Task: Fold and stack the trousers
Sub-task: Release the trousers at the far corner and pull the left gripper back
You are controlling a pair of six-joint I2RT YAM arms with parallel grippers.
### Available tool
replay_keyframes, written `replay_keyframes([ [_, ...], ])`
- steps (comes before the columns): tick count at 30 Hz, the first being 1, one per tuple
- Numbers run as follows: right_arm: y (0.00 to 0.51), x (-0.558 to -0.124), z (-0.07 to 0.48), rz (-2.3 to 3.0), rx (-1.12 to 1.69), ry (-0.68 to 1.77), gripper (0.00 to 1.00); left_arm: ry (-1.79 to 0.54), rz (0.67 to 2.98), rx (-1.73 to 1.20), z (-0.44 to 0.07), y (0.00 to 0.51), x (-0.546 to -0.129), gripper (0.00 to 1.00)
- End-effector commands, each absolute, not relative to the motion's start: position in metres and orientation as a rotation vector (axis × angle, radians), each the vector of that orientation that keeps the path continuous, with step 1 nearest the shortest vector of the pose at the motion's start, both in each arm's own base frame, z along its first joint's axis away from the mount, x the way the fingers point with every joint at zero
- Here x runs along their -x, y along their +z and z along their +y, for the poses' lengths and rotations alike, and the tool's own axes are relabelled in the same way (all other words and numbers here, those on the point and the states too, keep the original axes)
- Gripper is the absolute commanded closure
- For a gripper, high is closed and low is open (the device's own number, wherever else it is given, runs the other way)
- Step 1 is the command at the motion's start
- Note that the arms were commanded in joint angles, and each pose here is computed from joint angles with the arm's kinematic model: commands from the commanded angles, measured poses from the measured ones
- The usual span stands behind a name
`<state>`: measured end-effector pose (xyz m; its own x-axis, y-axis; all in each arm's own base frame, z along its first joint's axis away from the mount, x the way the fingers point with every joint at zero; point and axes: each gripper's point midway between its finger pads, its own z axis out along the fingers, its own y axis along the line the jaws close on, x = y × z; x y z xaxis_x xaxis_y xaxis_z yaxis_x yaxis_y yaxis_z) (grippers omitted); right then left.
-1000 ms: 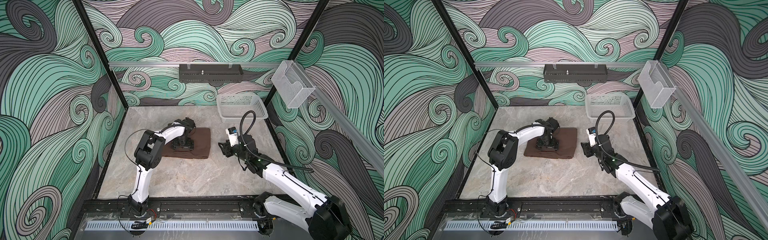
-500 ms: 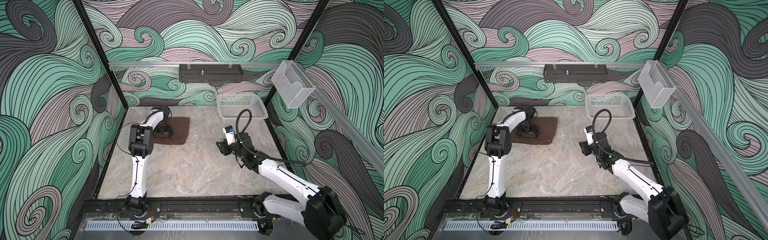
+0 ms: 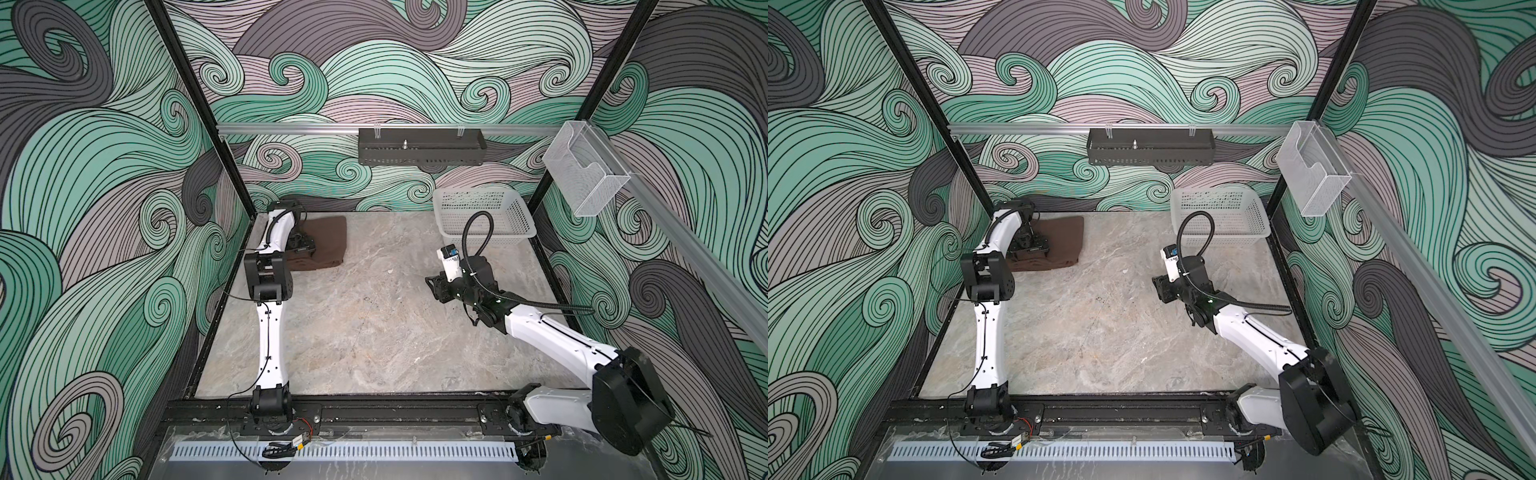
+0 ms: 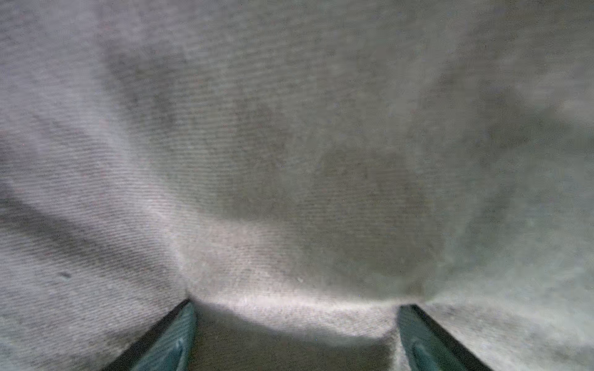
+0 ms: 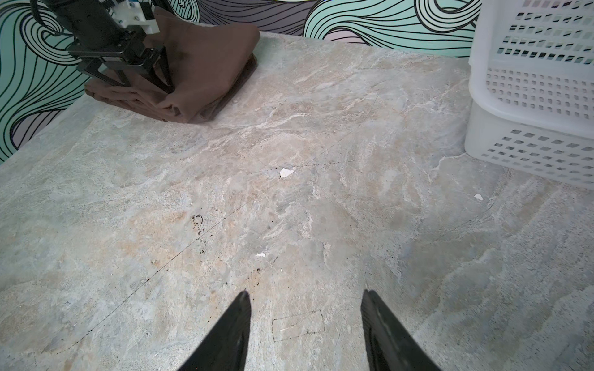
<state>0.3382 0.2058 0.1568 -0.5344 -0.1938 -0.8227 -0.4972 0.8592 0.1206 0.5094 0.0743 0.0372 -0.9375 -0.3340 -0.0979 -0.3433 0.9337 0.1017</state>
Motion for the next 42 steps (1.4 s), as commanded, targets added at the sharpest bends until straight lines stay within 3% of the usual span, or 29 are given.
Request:
replay_keyframes([
  [1, 0.168, -0.346, 0.217, 2.089, 0.521, 0.458, 0.44, 0.266, 3.012, 0.502, 0.105, 0.022, -0.514, 0.01],
  [13, 0.152, -0.354, 0.221, 2.122, 0.529, 0.453, 0.44, 0.198, 2.84, 0.433, 0.126, 0.035, -0.56, 0.01],
  [20, 0.16, -0.355, 0.217, 2.104, 0.524, 0.423, 0.43, 0.201, 2.696, 0.428, 0.126, 0.111, -0.563, 0.01],
  [27, 0.183, -0.354, 0.193, 2.028, 0.456, 0.311, 0.42, 0.034, 2.448, 0.468, 0.099, 0.241, -0.514, 0.01],
  [34, 0.194, -0.349, 0.157, 1.99, 0.349, 0.169, 0.38, -0.2, 2.009, 0.354, 0.053, 0.316, -0.43, 0.01],
  [40, 0.206, -0.335, 0.135, 1.89, 0.252, 0.182, 0.34, -0.23, 1.929, 0.37, 0.044, 0.292, -0.386, 0.01],
  [42, 0.205, -0.336, 0.116, 1.868, 0.169, 0.13, 0.26, -0.221, 1.956, 0.435, 0.048, 0.272, -0.381, 0.01],
])
